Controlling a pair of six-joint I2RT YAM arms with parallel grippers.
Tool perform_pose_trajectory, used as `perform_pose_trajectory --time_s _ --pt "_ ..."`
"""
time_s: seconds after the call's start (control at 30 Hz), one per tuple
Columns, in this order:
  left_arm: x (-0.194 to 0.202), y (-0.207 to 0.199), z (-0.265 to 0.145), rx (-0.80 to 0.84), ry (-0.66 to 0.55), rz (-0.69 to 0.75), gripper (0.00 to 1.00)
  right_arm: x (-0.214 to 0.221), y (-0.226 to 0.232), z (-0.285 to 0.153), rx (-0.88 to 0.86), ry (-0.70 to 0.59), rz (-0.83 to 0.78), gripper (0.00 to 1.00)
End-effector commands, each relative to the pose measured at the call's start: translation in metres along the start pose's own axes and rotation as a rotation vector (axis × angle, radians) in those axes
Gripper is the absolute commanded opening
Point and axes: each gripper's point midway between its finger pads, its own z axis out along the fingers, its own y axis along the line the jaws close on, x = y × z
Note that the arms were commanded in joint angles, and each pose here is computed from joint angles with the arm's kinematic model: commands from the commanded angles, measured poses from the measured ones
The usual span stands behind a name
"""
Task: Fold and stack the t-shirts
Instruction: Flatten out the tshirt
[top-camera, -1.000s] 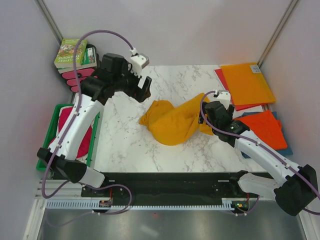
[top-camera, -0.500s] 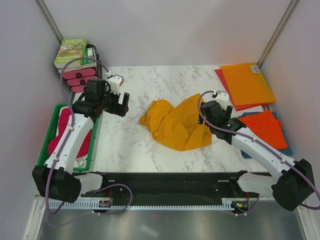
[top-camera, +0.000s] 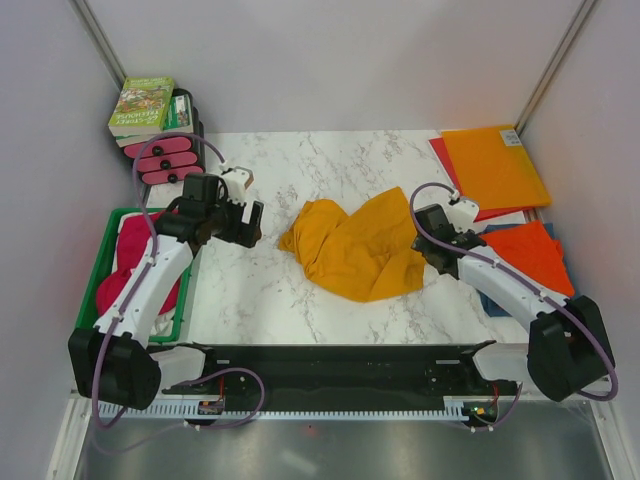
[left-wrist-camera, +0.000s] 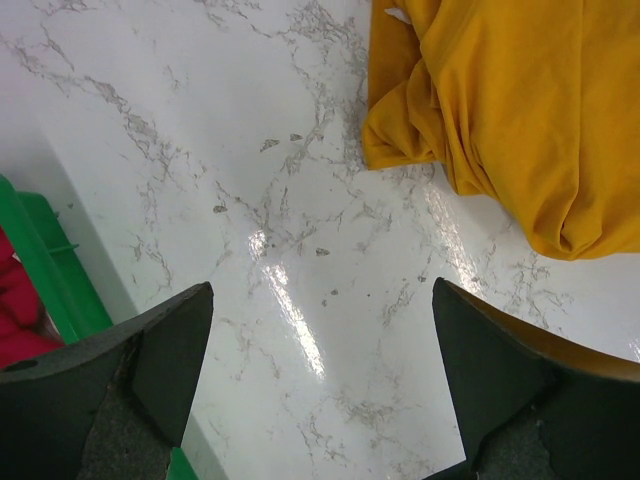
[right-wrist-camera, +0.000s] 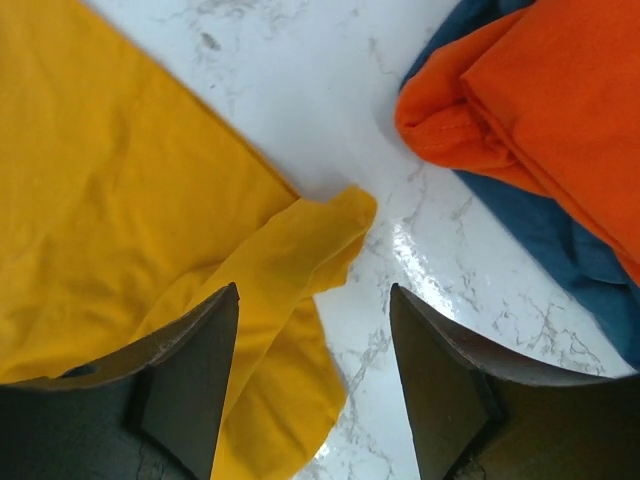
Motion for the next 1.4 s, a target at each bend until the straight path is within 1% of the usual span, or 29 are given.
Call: perform_pose_trajectory --time_s 0.0,0.17,0.2,0.23,0.3,0.33,0.37,0.4,0.47,0.5,0.67,0.73,0.9,1.03,1.13,1.27,1.37 --pt "-0.011 -0.004 -0.004 0.016 -0.067 -0.012 0.96 -0.001 -0.005 0.017 0.044 0.023 0.059 0.70" --pt "-0.006 -0.005 0.002 0.018 -0.053 -0.035 0.96 0.005 0.003 0.034 0.053 0.059 0.041 0.68" --pt "-0.006 -0.005 0.002 0.018 -0.051 -0.034 0.96 0.009 0.002 0.039 0.069 0.071 0.028 0.66" --pt "-0.006 -0.005 0.002 0.017 -0.053 -0.035 0.96 0.007 0.005 0.041 0.065 0.063 0.034 0.61" --pt "-0.007 -0.003 0.002 0.010 -0.055 -0.036 0.96 0.007 0.006 0.043 0.071 0.054 0.036 0.49" --pt "-0.007 -0.003 0.002 0.007 -0.055 -0.038 0.96 0.004 0.006 0.044 0.068 0.042 0.047 0.34" --pt "-0.008 -0.003 0.002 0.007 -0.058 -0.037 0.96 0.000 0.007 0.041 0.060 0.027 0.058 0.27" --pt "-0.008 -0.003 0.002 0.007 -0.059 -0.037 0.96 -0.003 0.007 0.040 0.056 0.012 0.066 0.17" --pt "-0.008 -0.003 0.004 0.007 -0.058 -0.042 0.96 -0.012 0.006 0.033 0.046 -0.022 0.082 0.07" --pt "-0.007 -0.003 0.005 0.009 -0.055 -0.044 0.96 -0.014 0.003 0.030 0.050 -0.039 0.080 0.00" --pt "-0.002 -0.003 0.019 0.021 -0.016 -0.060 0.95 -0.040 -0.007 0.004 0.019 -0.131 0.107 0.00" --pt "0.003 -0.003 0.030 0.028 0.018 -0.069 0.94 -0.048 -0.012 -0.008 0.006 -0.155 0.111 0.00" --pt "0.018 -0.004 0.058 0.040 0.114 -0.066 0.93 -0.039 -0.023 -0.019 -0.012 -0.140 0.096 0.00" --pt "0.027 -0.027 0.076 0.096 0.168 0.012 0.90 -0.032 -0.032 -0.020 -0.003 -0.134 0.084 0.00" --pt "0.026 -0.038 0.087 0.109 0.165 0.076 0.88 -0.027 -0.033 -0.019 -0.002 -0.122 0.073 0.00" --pt "0.010 -0.044 0.100 0.133 0.112 0.067 0.88 -0.025 -0.032 -0.018 -0.007 -0.119 0.057 0.00" --pt "0.007 -0.039 0.117 0.103 0.123 0.042 0.86 -0.026 -0.031 -0.019 -0.007 -0.119 0.048 0.00"
